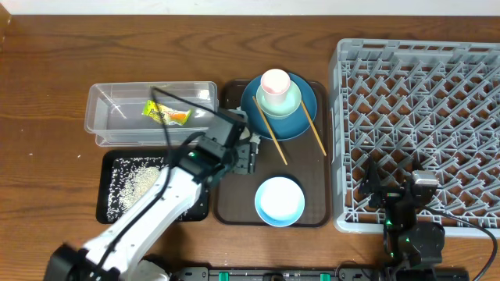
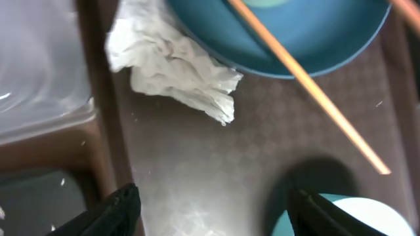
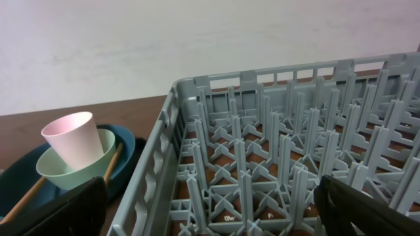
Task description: Sort waste into correct bins and load items into the dishwasher rack
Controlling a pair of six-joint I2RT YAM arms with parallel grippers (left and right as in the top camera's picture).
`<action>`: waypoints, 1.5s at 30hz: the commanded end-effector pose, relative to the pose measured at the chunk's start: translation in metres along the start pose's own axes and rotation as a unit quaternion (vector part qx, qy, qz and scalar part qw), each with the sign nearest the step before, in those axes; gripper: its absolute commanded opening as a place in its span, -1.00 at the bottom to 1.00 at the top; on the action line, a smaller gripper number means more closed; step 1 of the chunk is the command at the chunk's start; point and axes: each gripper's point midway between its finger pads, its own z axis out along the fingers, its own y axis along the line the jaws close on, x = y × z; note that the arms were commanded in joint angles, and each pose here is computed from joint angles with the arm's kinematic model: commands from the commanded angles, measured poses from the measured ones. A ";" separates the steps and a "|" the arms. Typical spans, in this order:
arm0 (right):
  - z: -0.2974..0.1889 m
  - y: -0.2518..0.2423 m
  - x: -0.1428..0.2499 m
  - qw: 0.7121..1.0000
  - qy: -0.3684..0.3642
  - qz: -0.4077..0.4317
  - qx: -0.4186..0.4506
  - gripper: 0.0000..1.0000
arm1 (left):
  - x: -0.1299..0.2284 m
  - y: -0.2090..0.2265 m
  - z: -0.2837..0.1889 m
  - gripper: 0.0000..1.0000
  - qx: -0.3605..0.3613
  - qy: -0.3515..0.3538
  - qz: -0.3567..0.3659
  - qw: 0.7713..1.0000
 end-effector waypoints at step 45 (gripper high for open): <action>0.000 0.001 0.002 1.000 0.003 0.004 0.000 0.99 | -0.016 0.011 0.100 0.34 -0.062 -0.021 0.190 0.980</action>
